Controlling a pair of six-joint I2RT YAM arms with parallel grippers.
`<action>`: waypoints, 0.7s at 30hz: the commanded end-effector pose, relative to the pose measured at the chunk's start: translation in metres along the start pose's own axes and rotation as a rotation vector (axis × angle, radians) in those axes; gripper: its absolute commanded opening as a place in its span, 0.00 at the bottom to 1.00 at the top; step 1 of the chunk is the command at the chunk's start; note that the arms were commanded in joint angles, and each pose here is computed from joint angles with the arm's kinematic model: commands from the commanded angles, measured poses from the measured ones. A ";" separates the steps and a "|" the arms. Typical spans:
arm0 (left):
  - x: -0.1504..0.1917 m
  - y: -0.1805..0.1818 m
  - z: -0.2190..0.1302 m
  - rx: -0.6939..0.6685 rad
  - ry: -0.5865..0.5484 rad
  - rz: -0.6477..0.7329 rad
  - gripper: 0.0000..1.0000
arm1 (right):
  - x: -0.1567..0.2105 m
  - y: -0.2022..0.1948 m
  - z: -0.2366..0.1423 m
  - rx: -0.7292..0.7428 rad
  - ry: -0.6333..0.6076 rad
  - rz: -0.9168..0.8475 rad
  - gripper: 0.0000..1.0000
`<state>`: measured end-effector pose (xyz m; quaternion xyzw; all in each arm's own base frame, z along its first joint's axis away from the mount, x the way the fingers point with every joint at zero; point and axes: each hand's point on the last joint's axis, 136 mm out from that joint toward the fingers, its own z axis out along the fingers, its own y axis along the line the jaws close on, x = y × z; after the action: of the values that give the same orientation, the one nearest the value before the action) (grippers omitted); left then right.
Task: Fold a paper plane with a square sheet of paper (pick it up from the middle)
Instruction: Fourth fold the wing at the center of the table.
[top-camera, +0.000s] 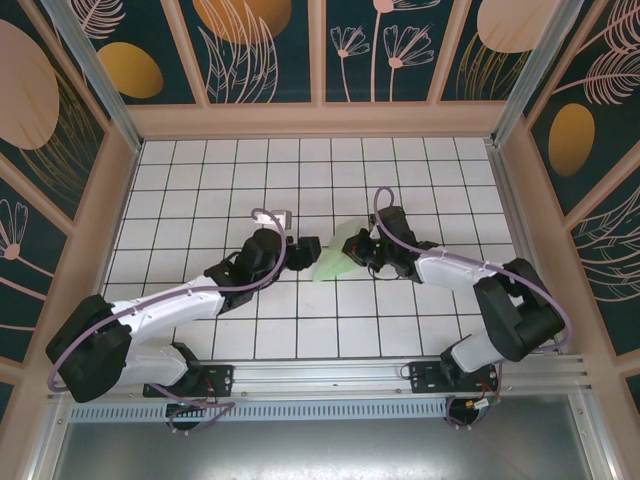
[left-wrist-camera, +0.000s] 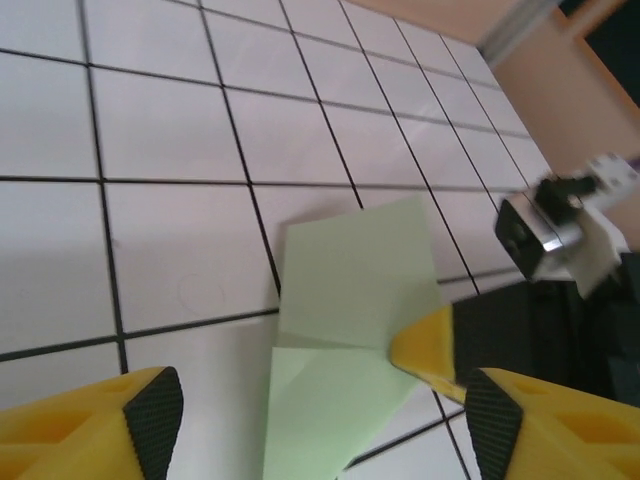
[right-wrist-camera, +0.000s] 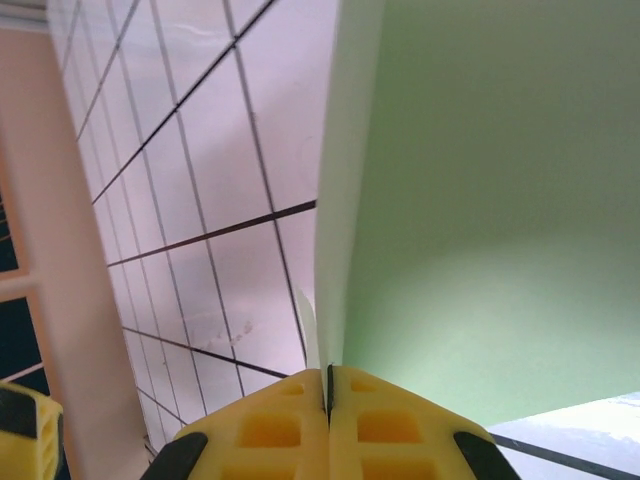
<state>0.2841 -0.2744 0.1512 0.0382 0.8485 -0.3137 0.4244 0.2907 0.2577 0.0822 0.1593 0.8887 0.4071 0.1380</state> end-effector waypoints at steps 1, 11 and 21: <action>0.008 -0.019 0.001 0.159 -0.018 0.137 0.85 | -0.003 -0.006 0.004 0.036 0.000 0.100 0.00; 0.037 -0.026 0.012 0.246 0.008 0.353 0.98 | -0.002 -0.029 0.012 0.159 0.013 0.208 0.00; 0.059 -0.017 0.040 0.193 0.039 0.536 0.85 | -0.001 -0.032 0.015 0.213 0.034 0.282 0.00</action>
<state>0.2589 -0.3100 0.0789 0.2805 0.8144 -0.2758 0.4266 0.2897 0.2508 0.0484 0.2648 0.8990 0.3440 0.0576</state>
